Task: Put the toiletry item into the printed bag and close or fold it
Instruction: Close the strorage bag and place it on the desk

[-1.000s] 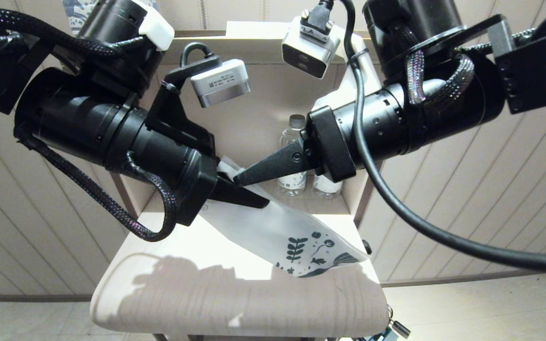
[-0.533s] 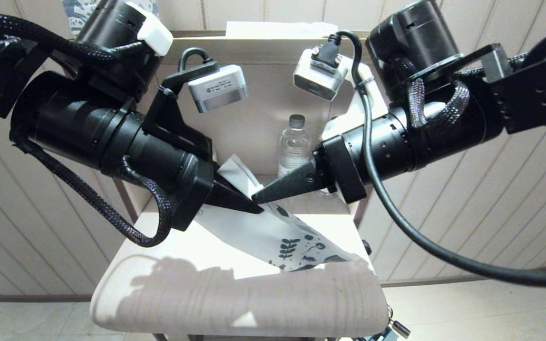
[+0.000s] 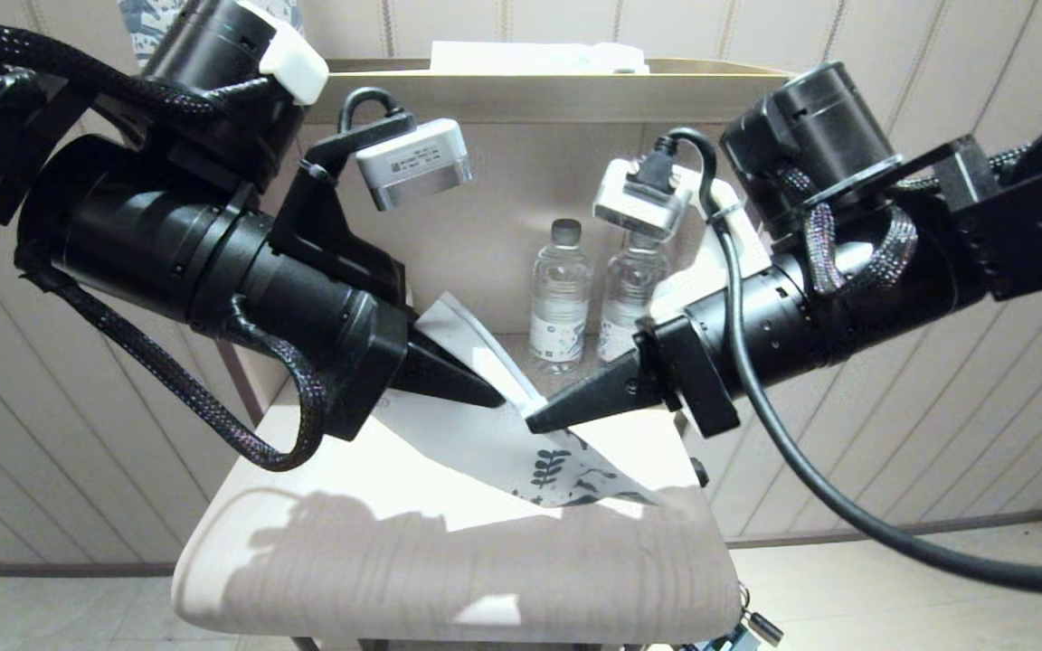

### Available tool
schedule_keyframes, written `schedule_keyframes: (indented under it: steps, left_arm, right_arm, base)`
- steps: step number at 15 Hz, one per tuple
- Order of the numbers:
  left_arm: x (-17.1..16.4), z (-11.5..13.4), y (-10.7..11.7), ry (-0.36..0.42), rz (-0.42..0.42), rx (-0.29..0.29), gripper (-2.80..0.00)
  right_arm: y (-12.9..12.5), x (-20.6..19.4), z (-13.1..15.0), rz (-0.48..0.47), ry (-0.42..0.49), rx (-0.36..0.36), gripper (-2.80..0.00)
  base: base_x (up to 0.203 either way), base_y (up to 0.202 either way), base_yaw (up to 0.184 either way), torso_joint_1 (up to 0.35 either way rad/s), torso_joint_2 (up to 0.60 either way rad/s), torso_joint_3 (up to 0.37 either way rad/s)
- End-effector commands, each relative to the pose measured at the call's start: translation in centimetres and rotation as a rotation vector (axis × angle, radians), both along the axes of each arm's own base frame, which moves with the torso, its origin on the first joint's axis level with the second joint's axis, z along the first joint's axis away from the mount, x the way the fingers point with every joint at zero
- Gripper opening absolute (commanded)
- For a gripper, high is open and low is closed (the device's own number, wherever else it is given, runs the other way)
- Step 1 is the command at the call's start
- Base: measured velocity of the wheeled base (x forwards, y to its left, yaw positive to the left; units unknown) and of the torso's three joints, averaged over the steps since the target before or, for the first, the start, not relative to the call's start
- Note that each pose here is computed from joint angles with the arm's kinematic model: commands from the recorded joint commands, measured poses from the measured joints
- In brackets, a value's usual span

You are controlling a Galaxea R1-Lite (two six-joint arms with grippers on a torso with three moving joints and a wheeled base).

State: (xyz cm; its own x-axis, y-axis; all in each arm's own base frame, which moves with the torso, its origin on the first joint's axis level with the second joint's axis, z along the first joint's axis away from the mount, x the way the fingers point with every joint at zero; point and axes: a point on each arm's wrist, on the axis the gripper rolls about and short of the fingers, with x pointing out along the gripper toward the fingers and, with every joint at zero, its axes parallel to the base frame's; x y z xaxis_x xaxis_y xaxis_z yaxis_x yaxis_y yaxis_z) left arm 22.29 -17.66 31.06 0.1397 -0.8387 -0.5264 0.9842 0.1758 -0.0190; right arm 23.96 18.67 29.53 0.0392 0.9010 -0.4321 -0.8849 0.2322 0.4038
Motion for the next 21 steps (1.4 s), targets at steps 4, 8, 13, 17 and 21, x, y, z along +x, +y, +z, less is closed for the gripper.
schedule_keyframes:
  steps: [4, 8, 13, 17, 21]
  left_arm:
    - [-0.3, 0.1, 0.2, 0.005, -0.006, 0.001, -2.8]
    - [-0.3, 0.0, 0.2, 0.009, -0.005, 0.003, -2.8]
    - [0.3, -0.5, -0.2, 0.018, -0.005, 0.01, -2.8]
    - [1.3, -1.4, -0.9, 0.04, -0.005, 0.025, -2.8]
    - [3.7, -2.6, -2.3, 0.032, 0.003, -0.005, -2.8]
  right_arm:
    - [-3.9, 0.1, -1.8, -0.084, 0.017, -0.043, -2.8]
    - [-6.1, 0.2, -3.7, -0.127, 0.027, -0.086, -2.8]
    - [-8.4, 0.3, -5.5, -0.166, 0.028, -0.127, -2.8]
    - [-8.3, 0.0, -5.3, -0.15, 0.001, -0.127, -2.8]
    - [-7.1, 2.1, -4.4, -0.16, -0.052, -0.127, -2.8]
  base:
    - [0.0, 0.0, 0.0, 0.0, 0.0, 0.0]
    - [0.0, 0.0, 0.0, 0.0, 0.0, 0.0]
    - [0.0, 0.0, 0.0, 0.0, 0.0, 0.0]
    - [0.0, 0.0, 0.0, 0.0, 0.0, 0.0]
    - [0.0, 0.0, 0.0, 0.0, 0.0, 0.0]
